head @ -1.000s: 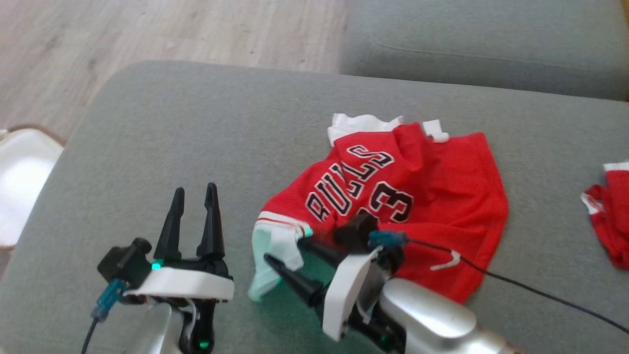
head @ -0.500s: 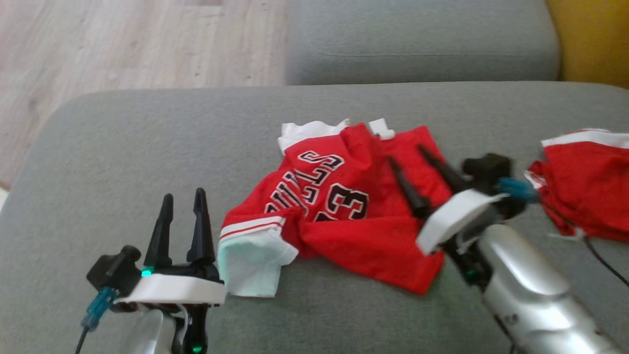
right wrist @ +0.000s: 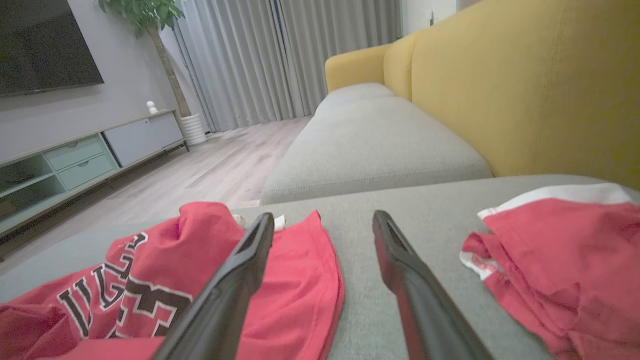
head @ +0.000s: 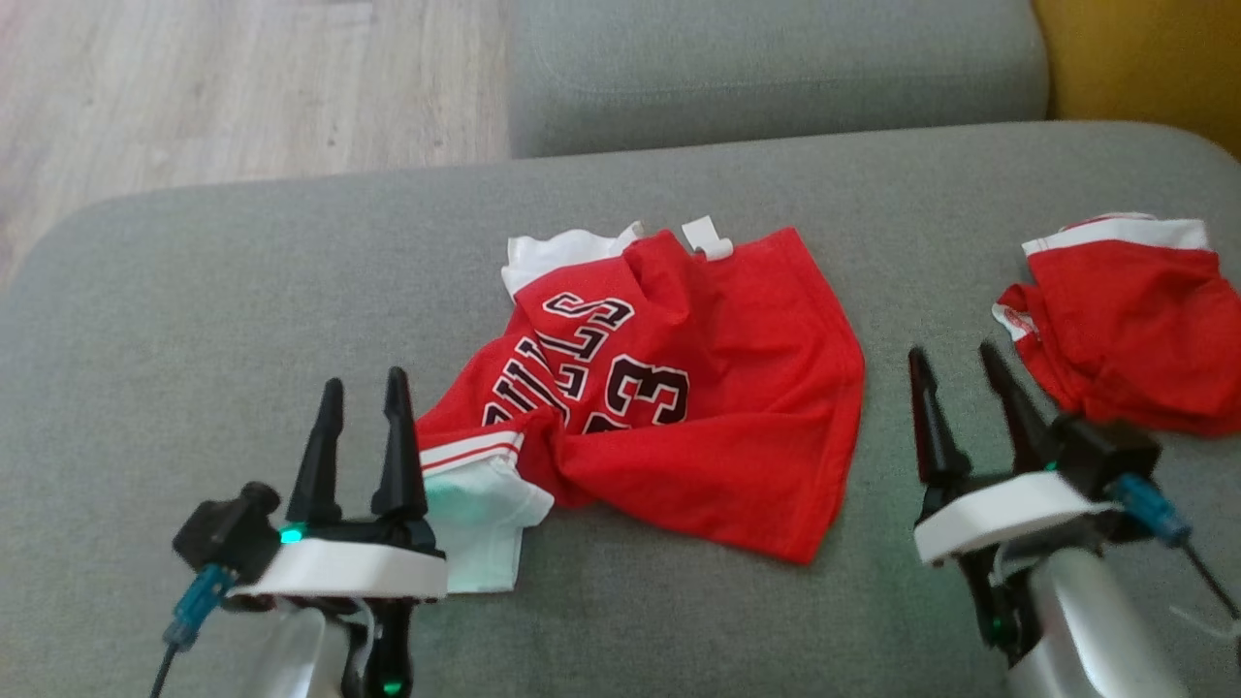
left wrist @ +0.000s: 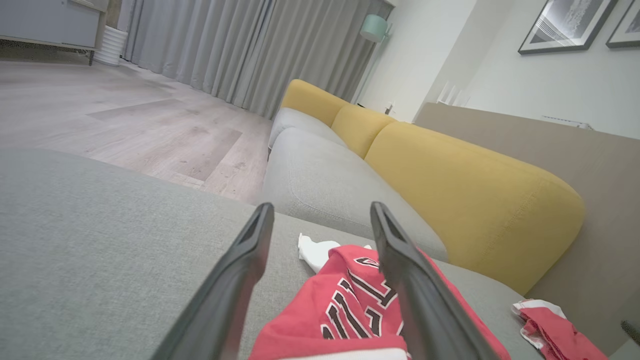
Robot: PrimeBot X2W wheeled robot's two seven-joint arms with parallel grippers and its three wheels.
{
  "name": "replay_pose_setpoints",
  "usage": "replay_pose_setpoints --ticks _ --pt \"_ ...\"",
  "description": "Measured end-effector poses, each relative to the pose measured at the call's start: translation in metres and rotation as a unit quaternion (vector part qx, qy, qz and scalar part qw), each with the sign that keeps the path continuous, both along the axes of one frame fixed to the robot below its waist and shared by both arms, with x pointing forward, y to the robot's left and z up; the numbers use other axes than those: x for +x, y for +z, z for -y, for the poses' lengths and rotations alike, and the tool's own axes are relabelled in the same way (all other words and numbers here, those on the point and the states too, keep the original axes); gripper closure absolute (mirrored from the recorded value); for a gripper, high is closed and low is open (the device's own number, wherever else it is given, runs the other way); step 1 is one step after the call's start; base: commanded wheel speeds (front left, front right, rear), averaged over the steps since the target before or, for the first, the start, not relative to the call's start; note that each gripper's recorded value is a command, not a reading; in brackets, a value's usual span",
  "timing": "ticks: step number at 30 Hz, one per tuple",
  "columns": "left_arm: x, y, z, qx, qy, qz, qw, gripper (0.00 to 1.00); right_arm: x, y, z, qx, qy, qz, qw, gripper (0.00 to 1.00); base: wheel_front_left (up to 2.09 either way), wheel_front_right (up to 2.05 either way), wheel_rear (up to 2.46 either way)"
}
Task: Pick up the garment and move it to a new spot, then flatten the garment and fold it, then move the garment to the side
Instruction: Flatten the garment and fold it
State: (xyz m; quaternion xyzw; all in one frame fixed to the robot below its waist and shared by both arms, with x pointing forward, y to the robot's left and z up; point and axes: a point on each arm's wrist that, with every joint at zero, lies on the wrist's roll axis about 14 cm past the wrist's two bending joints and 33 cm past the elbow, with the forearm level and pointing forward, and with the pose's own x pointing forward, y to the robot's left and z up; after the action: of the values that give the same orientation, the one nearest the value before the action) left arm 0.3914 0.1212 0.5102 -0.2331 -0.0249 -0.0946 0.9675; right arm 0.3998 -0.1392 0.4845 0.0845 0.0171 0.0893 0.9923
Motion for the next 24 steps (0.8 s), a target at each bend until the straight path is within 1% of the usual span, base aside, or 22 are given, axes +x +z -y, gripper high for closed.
replay_pose_setpoints --ticks 2,6,10,12,13,17,19,22,23,24 --pt "0.002 -0.004 0.005 0.005 -0.009 -0.005 1.0 0.0 0.004 0.009 0.002 -0.003 -0.002 0.012 1.0 0.0 0.0 0.0 0.0" --pt "0.016 -0.015 0.012 0.029 -0.032 -0.019 0.999 0.0 0.01 0.011 0.004 -0.003 -0.007 0.014 1.0 0.0 0.0 0.0 0.0" --pt "0.057 -0.01 0.021 0.086 -0.078 -0.028 0.993 0.0 0.016 0.006 0.009 -0.002 -0.015 0.006 1.0 0.0 0.0 0.0 0.0" --pt "0.084 -0.006 0.028 0.127 -0.109 -0.041 0.985 0.0 0.019 0.0 0.011 0.001 -0.019 0.0 1.0 0.0 0.0 0.0 0.0" --pt "0.097 -0.003 0.032 0.14 -0.121 -0.046 0.982 0.0 0.022 -0.003 0.013 0.001 -0.022 -0.003 1.0 0.0 0.0 0.0 0.0" --pt "0.137 -0.013 0.051 0.194 -0.185 -0.114 0.957 0.0 0.035 -0.006 0.023 0.002 -0.035 -0.003 0.999 0.0 0.0 0.0 0.0" --pt "0.149 -0.025 0.058 0.2 -0.21 -0.159 0.944 0.0 0.039 -0.007 0.029 0.002 -0.042 -0.003 0.999 0.0 0.0 0.0 0.0" --pt "0.158 -0.052 0.063 0.207 -0.24 -0.234 0.919 0.0 0.041 -0.013 0.04 0.003 -0.058 -0.007 0.998 0.0 0.0 0.0 0.0" --pt "0.158 -0.052 0.063 0.207 -0.24 -0.234 0.919 0.0 0.041 -0.013 0.04 0.003 -0.058 -0.007 0.998 0.0 0.0 0.0 0.0" --pt "0.16 -0.071 0.063 0.211 -0.254 -0.28 0.901 0.0 0.039 -0.019 0.047 0.003 -0.067 -0.014 0.998 0.0 0.0 0.0 0.0"
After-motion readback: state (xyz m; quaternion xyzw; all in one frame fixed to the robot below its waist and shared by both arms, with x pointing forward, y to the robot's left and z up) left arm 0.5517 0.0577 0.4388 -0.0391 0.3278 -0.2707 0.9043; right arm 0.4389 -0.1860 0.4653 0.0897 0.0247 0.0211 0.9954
